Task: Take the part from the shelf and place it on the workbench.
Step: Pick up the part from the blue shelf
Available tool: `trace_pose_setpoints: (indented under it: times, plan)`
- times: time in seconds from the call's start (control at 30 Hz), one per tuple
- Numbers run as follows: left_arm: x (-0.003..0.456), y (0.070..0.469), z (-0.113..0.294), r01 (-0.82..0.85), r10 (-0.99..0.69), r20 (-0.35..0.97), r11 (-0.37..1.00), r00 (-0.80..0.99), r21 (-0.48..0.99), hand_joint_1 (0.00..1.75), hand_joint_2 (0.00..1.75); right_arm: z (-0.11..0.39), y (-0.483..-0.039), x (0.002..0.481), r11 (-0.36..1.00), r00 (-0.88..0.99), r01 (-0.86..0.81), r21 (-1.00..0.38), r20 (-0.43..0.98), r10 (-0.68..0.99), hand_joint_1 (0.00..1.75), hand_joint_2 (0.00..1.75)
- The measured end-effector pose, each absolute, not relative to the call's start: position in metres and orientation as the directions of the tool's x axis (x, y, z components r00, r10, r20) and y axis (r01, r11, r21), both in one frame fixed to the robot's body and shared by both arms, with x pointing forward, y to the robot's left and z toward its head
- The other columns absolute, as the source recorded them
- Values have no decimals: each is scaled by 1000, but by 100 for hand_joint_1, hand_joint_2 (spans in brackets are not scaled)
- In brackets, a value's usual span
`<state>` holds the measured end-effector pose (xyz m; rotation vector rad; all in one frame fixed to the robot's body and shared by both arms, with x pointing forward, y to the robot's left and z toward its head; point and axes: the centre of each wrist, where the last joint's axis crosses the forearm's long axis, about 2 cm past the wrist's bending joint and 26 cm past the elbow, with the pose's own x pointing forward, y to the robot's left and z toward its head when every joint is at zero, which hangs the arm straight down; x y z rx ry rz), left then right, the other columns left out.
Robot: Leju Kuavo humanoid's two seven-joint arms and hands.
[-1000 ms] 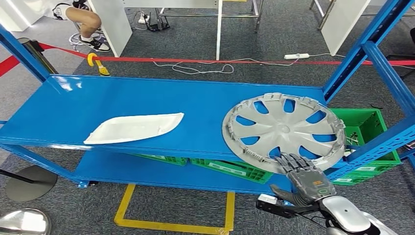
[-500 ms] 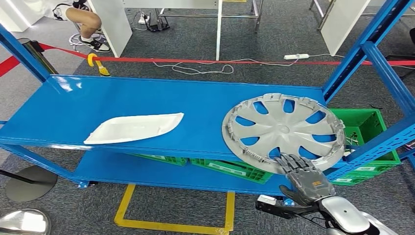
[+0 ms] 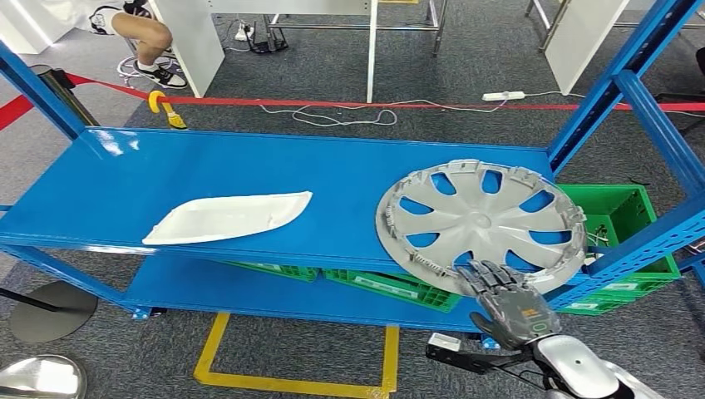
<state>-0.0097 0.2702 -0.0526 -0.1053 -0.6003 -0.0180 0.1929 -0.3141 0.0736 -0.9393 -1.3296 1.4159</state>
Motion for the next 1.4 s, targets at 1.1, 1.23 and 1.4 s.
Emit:
trace_pose_setpoints:
  times: [1.1,1.23,1.4]
  plan:
    - [-12,271,-50,41,24,562,994,827,-103,0,0,86,-275,241,109,-273,-119,-987,138,952,0,175]
    - [-14,271,-47,36,29,561,994,828,-105,0,0,83,-282,233,107,-259,-142,-984,141,956,0,175]
    - [-15,272,-45,31,37,561,993,827,-110,0,0,76,-288,224,94,-244,-171,-981,135,960,0,175]
